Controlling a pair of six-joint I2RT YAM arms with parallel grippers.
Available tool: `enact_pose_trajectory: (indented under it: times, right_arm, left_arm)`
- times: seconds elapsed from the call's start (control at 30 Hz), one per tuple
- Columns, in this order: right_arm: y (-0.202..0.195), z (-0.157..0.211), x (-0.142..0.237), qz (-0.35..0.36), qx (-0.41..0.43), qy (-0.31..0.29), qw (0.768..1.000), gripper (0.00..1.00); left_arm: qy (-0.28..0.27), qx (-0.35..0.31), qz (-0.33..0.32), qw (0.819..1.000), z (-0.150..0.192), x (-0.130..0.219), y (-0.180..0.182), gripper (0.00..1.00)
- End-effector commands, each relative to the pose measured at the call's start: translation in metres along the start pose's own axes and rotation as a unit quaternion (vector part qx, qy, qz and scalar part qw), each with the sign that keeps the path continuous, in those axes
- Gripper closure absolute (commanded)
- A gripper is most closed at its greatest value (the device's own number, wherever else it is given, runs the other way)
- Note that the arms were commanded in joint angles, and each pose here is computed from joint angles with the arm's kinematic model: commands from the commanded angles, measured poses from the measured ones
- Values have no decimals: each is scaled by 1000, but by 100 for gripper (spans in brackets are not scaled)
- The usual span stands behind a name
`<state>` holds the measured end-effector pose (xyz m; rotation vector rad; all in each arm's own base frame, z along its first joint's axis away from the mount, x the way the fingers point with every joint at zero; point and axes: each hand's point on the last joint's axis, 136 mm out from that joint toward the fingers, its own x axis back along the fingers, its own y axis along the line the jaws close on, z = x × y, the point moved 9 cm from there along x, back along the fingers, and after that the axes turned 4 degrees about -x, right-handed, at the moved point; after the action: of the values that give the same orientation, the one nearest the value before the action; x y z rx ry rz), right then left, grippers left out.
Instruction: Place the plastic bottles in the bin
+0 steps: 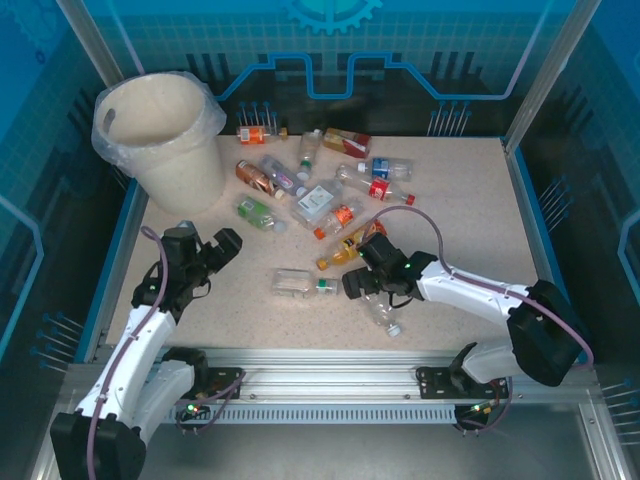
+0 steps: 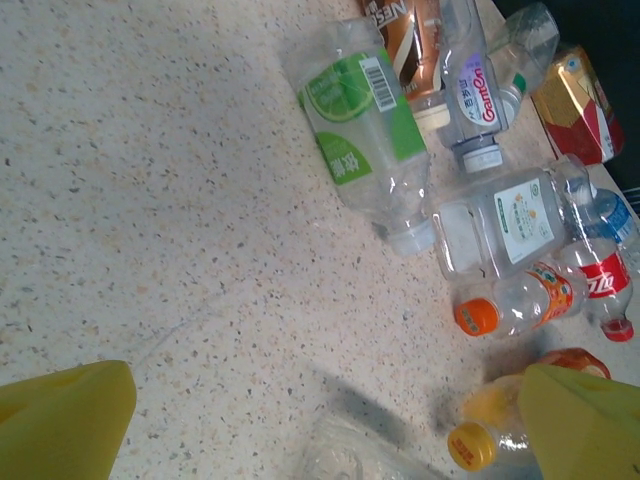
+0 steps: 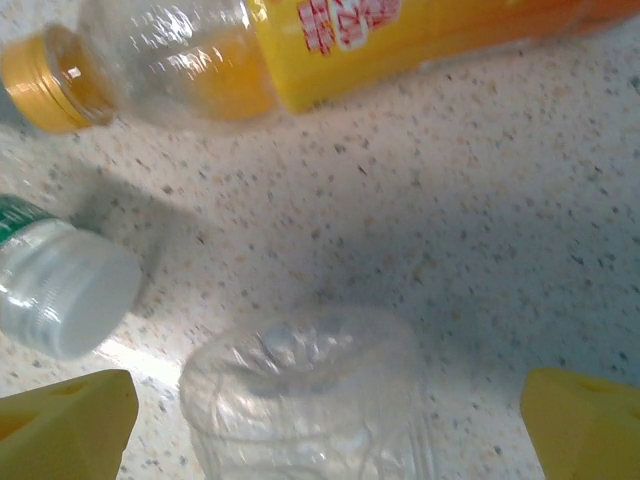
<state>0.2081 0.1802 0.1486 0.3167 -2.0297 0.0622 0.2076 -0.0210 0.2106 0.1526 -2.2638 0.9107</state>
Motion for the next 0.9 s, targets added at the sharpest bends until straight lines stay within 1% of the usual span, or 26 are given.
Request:
enact_pose_trajectory:
  times: [0.0, 0.13, 0.2, 0.27, 0.37, 0.4, 0.5, 0.53, 0.6, 0.67, 0.73, 0.8, 0.87]
  right_arm:
    - [-9, 15, -3, 37, 15, 21, 999, 0]
    - [6, 3, -19, 11, 49, 37, 998, 1]
    - [12, 1, -29, 8, 60, 53, 997, 6]
    - [16, -2, -34, 1, 63, 59, 996, 14]
    - [16, -4, -30, 6, 60, 54, 997, 26]
    - [15, -5, -26, 7, 58, 48, 997, 29]
    - [14, -13, -7, 1, 49, 16, 999, 34]
    - [17, -23, 5, -9, 43, -7, 999, 36]
    - [21, -39, 27, -34, 31, -47, 998, 38]
    - [26, -58, 47, -81, 10, -93, 992, 39]
    - [30, -77, 65, -142, -15, -137, 980, 41]
    - [35, -97, 81, -198, -32, -182, 963, 42]
    - [43, -116, 97, -245, -40, -223, 943, 43]
  left_arm:
    - [36, -6, 29, 999, 9, -7, -2, 1]
    - [52, -14, 59, 997, 11, -13, -7, 1]
    - [58, -21, 69, 996, 12, -14, -10, 1]
    - [62, -33, 82, 994, 13, -14, -15, 1]
    - [61, -54, 102, 991, 13, -12, -24, 1]
    - [62, -61, 108, 990, 14, -12, -27, 1]
    - [60, -88, 143, 984, 14, -9, -41, 1]
    - [60, -99, 160, 980, 14, -7, -48, 1]
    - [59, -122, 194, 972, 16, -5, -61, 1]
    - [60, -149, 232, 959, 19, -2, -75, 1]
    - [66, -172, 269, 945, 23, 0, -89, 1]
    - [78, -188, 306, 930, 25, 1, -100, 1]
    - [91, -200, 350, 911, 26, 3, -110, 1]
